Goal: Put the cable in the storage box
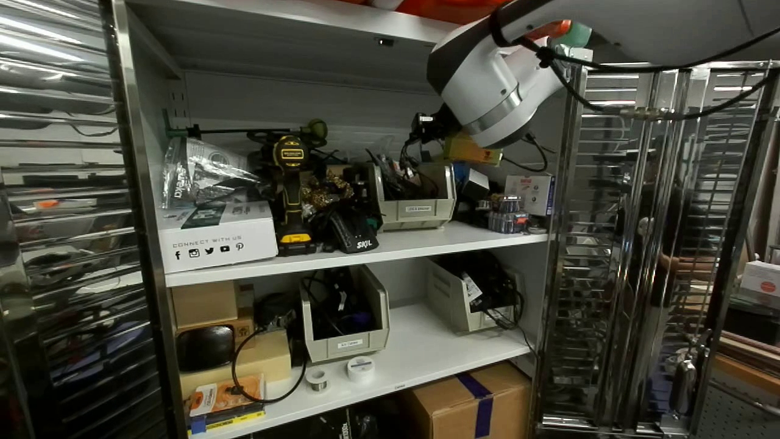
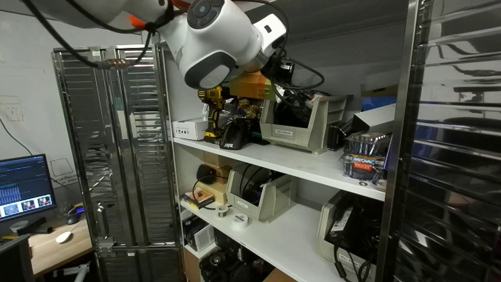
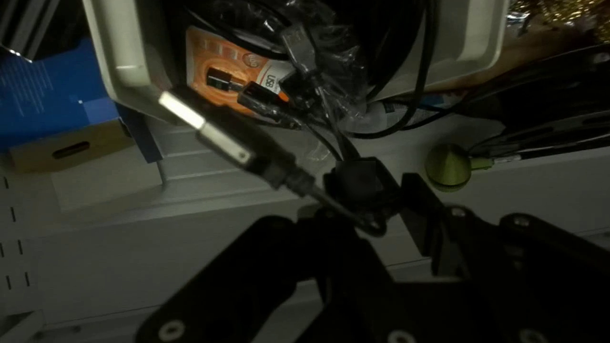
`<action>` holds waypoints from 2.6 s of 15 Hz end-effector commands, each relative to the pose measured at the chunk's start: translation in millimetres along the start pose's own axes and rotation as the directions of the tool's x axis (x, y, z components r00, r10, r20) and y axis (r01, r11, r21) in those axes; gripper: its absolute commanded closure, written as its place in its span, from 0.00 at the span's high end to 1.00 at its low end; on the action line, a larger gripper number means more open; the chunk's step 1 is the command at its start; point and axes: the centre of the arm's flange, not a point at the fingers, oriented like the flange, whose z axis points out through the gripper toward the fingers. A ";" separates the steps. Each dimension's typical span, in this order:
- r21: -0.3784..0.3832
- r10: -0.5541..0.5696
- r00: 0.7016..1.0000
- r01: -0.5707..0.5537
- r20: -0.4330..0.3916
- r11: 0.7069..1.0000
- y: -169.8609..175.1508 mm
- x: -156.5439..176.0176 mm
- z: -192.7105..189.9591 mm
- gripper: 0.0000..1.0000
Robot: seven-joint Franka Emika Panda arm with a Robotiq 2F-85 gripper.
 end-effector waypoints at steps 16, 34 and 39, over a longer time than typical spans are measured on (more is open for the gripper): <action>-0.158 -0.162 0.987 0.162 0.017 0.974 41.4 -6.5 118.0 0.62; 0.042 -0.057 0.907 0.043 0.417 0.998 20.0 -3.8 5.7 1.00; 0.147 -0.136 0.775 0.056 0.617 0.988 22.5 -26.3 -53.1 1.00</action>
